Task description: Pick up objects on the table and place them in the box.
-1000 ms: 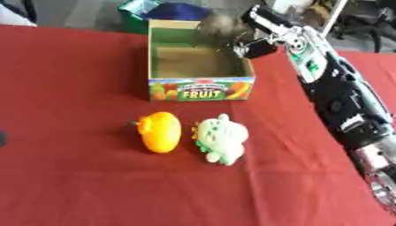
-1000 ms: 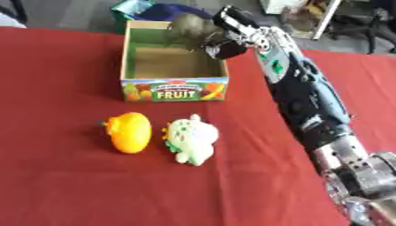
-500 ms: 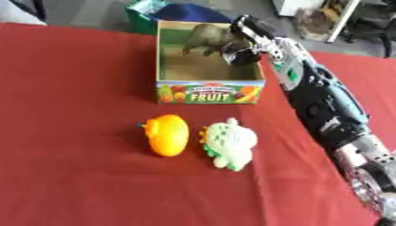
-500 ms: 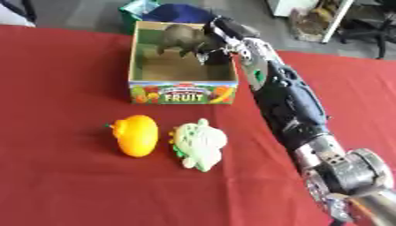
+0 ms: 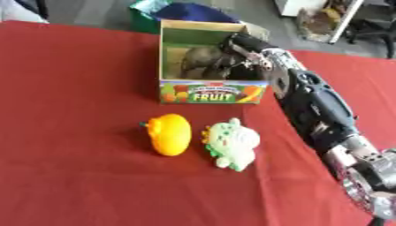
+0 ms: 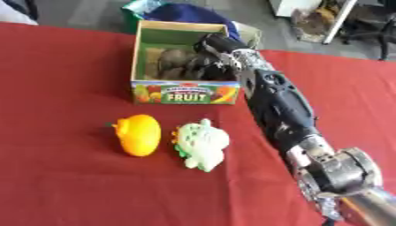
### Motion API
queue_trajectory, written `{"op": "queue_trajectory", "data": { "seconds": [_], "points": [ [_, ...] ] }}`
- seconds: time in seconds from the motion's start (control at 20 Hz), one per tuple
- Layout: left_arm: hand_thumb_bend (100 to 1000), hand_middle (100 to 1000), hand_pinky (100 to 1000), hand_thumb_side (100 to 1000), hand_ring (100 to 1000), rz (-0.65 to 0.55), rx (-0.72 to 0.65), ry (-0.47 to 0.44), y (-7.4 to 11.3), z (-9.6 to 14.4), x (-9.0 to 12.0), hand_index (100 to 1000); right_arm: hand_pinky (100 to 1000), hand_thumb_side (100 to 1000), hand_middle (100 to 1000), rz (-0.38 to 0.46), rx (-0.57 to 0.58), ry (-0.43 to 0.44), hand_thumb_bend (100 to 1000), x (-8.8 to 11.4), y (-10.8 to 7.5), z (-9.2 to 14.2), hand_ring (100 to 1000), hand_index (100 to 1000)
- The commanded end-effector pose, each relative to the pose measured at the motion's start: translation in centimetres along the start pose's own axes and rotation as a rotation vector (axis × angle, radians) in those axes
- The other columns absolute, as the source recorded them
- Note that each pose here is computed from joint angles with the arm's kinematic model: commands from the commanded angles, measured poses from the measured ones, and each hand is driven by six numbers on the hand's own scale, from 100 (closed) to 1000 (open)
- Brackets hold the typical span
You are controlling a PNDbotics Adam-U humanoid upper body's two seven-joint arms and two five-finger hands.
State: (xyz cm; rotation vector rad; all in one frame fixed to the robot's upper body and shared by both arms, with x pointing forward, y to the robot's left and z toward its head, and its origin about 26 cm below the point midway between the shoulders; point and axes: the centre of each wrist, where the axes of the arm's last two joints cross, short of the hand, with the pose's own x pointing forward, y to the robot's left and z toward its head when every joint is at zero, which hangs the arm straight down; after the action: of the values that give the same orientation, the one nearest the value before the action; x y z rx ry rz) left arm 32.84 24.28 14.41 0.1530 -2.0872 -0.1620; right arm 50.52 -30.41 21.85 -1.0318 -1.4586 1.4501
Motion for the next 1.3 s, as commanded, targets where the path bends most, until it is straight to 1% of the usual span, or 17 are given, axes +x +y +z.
{"op": "queue_trajectory", "data": {
  "seconds": [0.05,0.15,0.25,0.3,0.35,0.5,0.85,1.05,1.25,1.3],
  "points": [
    [220,539,631,567,593,-0.002,-0.007,-0.033,0.1,-0.3,0.8,631,858,390,826,0.036,0.035,-0.003,100,-0.6,-1.7,0.1,825,883],
    [220,539,631,567,593,-0.003,-0.007,-0.034,0.1,-0.4,0.8,631,887,481,890,0.041,0.069,-0.011,100,-0.6,-1.9,0.2,875,933],
    [220,539,631,566,593,-0.003,-0.005,-0.033,0.1,-0.4,0.8,631,909,539,930,0.041,0.084,-0.022,100,-0.6,-2.5,0.2,910,958],
    [220,539,631,567,593,-0.003,-0.005,-0.033,0.1,-0.3,0.8,631,916,563,943,0.042,0.088,-0.029,100,-0.5,-2.9,0.3,921,966],
    [220,539,631,567,593,-0.003,-0.005,-0.032,0.2,-0.3,0.8,631,926,589,963,0.042,0.089,-0.037,122,-0.4,-3.2,0.3,938,977],
    [221,539,631,566,593,-0.004,-0.004,-0.031,0.2,-0.3,0.8,631,940,621,979,0.042,0.077,-0.059,155,-0.3,-4.3,0.5,954,988],
    [222,539,631,566,593,-0.007,-0.001,-0.029,0.3,-0.3,0.7,631,961,663,996,0.049,0.072,-0.092,209,-0.3,-5.8,0.9,973,996],
    [222,539,631,566,593,-0.007,0.000,-0.028,0.3,-0.2,0.6,631,965,685,999,0.052,0.086,-0.103,200,-0.3,-6.1,1.0,977,997],
    [222,539,631,567,593,-0.008,0.002,-0.023,0.4,-0.1,0.5,631,954,643,992,0.052,0.062,-0.146,152,-0.5,-7.0,1.6,970,994],
    [222,539,631,568,593,-0.009,0.003,-0.020,0.4,-0.1,0.4,631,947,603,986,0.053,0.048,-0.167,126,-0.6,-7.5,1.9,966,991]
  ]
}}
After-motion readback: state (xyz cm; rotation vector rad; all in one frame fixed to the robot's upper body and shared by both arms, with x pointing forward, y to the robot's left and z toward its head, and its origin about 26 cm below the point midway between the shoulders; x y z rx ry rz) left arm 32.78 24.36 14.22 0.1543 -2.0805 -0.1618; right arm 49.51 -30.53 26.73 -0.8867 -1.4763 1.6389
